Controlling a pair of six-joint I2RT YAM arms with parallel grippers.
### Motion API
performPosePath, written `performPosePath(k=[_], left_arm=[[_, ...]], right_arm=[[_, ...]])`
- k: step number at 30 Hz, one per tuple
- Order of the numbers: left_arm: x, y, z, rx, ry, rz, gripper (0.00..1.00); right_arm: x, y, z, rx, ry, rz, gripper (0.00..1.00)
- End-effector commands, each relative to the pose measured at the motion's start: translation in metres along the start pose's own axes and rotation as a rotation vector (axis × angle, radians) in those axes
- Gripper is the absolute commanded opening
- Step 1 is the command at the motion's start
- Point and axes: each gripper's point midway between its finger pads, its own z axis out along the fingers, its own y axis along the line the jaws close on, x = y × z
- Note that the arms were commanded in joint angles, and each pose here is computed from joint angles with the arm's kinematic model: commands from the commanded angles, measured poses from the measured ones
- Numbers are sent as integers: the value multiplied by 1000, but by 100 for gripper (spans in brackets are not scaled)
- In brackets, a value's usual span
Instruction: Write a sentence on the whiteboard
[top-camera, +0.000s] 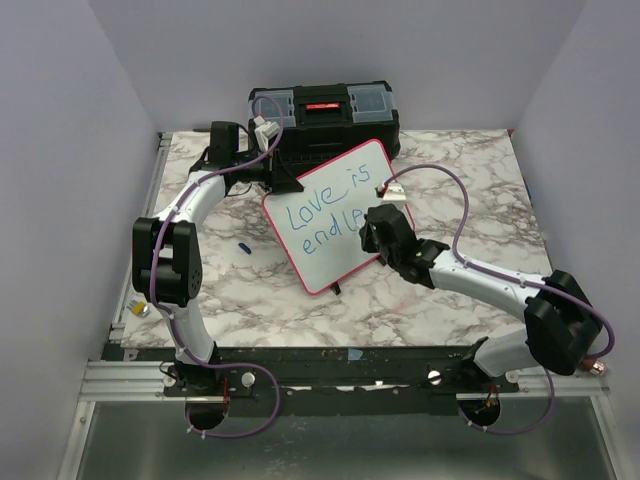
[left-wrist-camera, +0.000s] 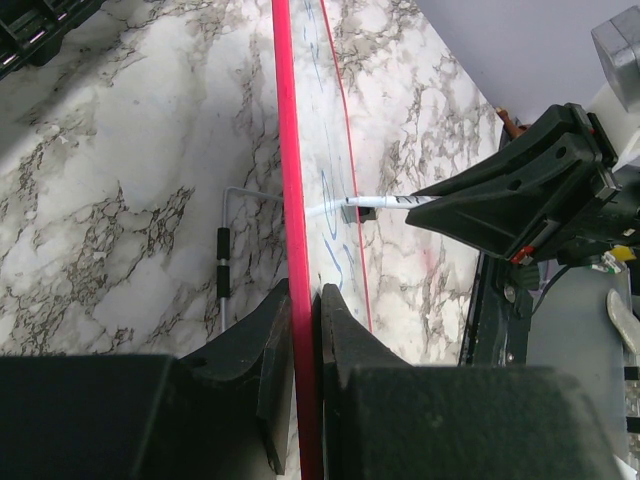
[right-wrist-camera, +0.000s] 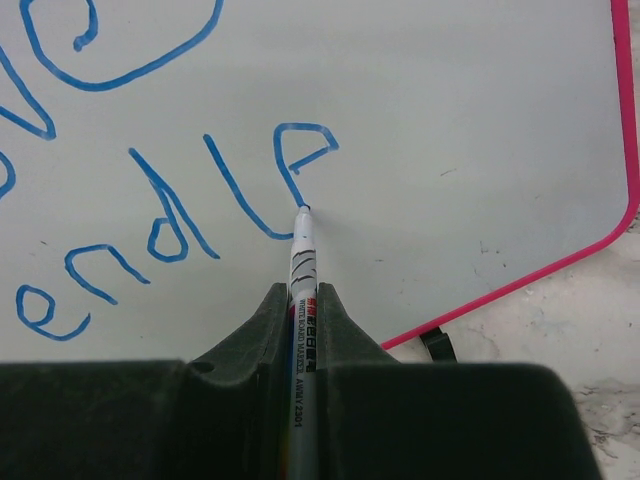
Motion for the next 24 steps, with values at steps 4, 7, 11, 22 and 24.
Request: performPosePath(k=[4,7,11,22,24], left_arm=[[-21,-14,-1,39,-48,184,0],[-21,-14,0,39,-47,182,0],[-21,-14,0,40,-47,183,0],[-21,-14,1,41,-47,185,0],[-21,-13,0,39,-47,183,0]], right_arm=[[17,-30,-2,130,46,-66,1],[9,-34,0,161,26,-92,1],[-10,-34,-2,187,-19,-110,1],[-65,-33,-16,196,-192,-63,1],[-65,-33,-12,167,-182,-37,1]])
